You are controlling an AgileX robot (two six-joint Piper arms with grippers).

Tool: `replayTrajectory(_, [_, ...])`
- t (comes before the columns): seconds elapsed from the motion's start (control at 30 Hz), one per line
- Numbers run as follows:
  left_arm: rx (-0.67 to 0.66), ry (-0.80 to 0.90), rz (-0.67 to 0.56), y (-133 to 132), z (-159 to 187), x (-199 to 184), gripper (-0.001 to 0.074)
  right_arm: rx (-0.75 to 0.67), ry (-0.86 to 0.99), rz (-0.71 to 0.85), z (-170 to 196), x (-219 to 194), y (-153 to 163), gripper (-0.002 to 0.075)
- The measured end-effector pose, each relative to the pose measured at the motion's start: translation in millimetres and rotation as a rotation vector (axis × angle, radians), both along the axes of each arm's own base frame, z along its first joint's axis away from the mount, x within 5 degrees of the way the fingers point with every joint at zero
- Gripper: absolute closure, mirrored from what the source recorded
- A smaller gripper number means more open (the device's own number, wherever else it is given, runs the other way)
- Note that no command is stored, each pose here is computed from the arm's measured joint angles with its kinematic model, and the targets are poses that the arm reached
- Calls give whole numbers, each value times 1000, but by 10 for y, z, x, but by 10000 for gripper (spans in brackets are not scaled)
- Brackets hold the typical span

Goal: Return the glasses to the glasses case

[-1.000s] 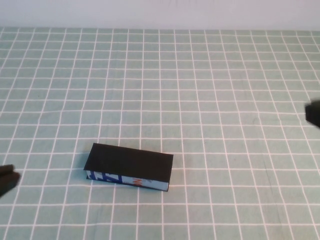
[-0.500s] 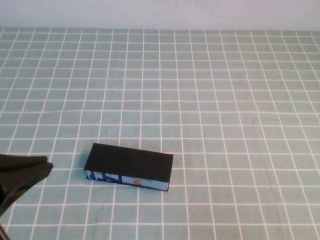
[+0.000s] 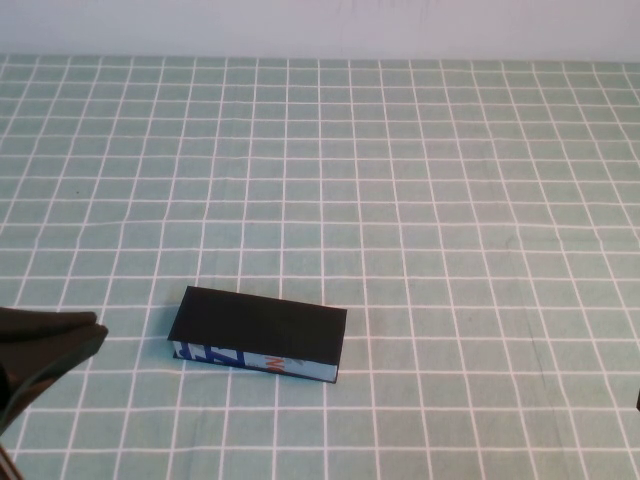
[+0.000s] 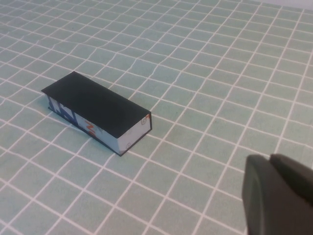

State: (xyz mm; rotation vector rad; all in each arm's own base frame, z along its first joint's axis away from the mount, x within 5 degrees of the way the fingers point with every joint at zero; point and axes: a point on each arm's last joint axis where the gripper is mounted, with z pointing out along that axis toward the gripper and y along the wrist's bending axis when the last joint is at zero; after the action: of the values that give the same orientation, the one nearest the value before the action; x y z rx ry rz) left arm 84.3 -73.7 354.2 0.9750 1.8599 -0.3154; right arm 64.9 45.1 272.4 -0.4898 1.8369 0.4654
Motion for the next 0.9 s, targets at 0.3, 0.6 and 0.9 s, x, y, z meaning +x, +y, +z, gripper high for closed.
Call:
replayTrajectory(0.3, [-8,-10,5,33,0,-34,736,3,-1,0,2,-3,-1,739])
replayTrajectory(0.6, [-117,-236,308,445,211,-217,736,-1,6,0,-26,-2,0,739])
replayTrajectory(0.9, [-176,-464,497,610,-51,-325,736,-22,44,5,-88,-11,0,739])
